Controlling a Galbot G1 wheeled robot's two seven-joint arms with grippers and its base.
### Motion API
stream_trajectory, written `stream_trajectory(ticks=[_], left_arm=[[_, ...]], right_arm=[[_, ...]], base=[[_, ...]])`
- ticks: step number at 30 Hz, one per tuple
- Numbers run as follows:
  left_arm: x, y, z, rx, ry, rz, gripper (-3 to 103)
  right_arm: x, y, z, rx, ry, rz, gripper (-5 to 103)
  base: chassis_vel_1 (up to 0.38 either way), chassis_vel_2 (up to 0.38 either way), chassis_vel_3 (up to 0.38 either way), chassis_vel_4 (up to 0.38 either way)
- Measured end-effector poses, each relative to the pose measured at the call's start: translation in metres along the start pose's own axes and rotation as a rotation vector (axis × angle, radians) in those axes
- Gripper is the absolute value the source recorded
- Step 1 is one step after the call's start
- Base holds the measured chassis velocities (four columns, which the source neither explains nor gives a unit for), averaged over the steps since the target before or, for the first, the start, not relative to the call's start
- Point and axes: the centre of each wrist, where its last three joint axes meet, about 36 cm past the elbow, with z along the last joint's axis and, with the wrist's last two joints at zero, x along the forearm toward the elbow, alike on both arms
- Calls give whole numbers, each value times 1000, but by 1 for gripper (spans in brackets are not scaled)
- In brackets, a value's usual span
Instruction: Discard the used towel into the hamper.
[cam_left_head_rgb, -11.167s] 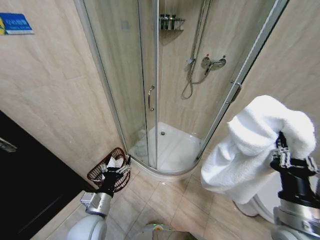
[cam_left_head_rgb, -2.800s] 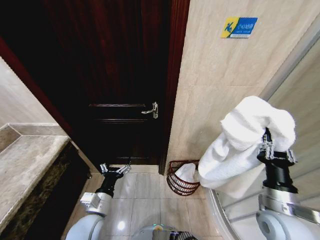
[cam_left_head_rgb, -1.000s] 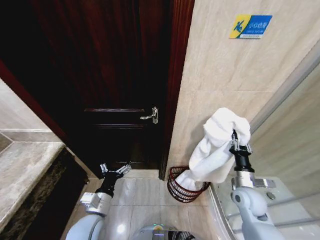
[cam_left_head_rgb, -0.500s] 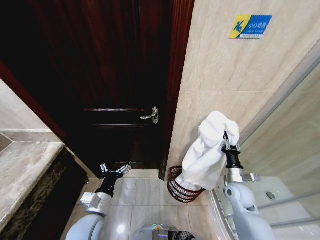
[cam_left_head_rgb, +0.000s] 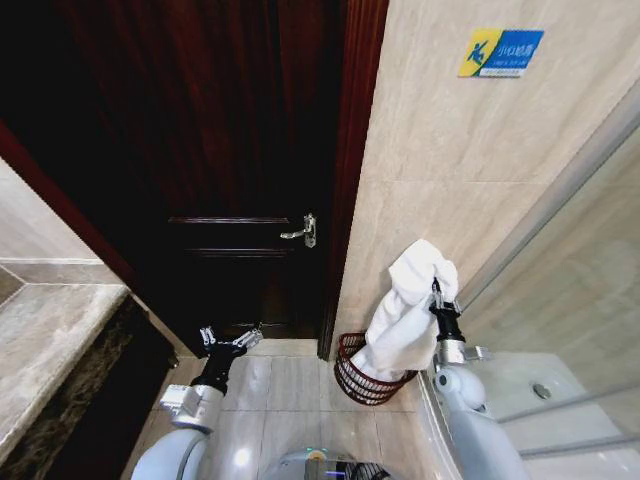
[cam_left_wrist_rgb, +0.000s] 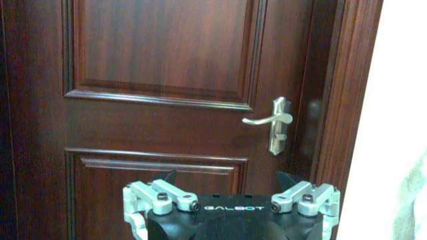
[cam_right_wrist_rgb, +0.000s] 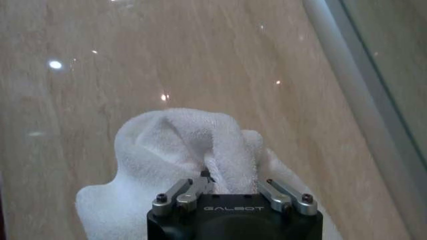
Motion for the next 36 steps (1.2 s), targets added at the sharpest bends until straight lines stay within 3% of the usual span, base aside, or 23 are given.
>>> stream_trajectory(ticks=[12, 23, 29, 36], left_arm=[[0, 0, 0, 0, 0, 0, 100], [0, 0, 0, 0, 0, 0, 100], [0, 0, 0, 0, 0, 0, 100], [0, 0, 0, 0, 0, 0, 100]], right_arm=[[-17, 54, 20, -127, 4, -33, 20], [-8, 87, 26, -181, 23, -51, 20], [-3, 70, 33, -173, 19, -38, 20], [31, 9, 61, -131, 81, 39, 20]], base=[[0, 0, 0, 0], [0, 0, 0, 0], [0, 0, 0, 0], [0, 0, 0, 0]])
